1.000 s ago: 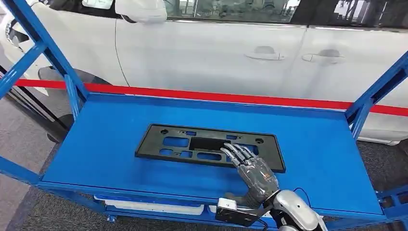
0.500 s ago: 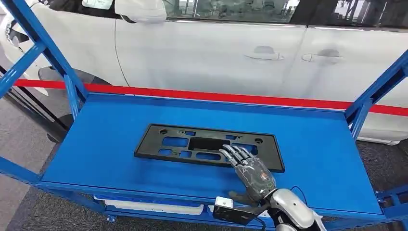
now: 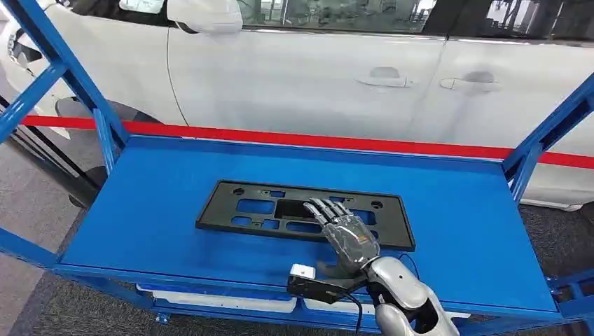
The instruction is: Take the parts from the cabinet and place them on the table.
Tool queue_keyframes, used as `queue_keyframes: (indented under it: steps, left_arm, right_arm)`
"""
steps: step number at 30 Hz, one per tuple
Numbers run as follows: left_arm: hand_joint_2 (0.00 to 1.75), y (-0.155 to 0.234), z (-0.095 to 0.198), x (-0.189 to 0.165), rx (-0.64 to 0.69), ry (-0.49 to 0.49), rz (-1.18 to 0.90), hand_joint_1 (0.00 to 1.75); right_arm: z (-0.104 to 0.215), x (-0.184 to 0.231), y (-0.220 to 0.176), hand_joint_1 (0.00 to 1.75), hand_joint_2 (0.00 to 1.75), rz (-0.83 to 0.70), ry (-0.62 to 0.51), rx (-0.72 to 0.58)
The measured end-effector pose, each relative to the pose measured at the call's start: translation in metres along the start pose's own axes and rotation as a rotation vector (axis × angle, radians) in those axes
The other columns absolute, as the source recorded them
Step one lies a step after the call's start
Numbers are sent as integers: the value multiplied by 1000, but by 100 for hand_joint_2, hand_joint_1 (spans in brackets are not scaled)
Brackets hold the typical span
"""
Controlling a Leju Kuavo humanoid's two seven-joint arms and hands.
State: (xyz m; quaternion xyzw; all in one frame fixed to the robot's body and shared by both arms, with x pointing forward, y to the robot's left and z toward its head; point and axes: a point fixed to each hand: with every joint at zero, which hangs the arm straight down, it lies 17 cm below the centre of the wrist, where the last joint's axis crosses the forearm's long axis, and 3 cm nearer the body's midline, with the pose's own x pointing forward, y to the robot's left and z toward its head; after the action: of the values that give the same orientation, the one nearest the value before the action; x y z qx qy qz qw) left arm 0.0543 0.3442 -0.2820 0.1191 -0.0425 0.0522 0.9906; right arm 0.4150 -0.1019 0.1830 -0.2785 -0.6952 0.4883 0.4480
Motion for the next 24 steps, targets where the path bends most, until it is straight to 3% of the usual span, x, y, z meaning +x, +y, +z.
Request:
queue_keyframes:
  steps: [8, 24]
  left_arm:
    - [0, -1, 0, 2, -1, -9, -3, 0]
    - [0, -2, 0, 3, -3, -12, 4, 0]
  right_arm:
    - [-13, 1, 12, 0, 175, 9, 15, 24]
    - [-16, -35, 29, 0, 175, 104, 118, 66]
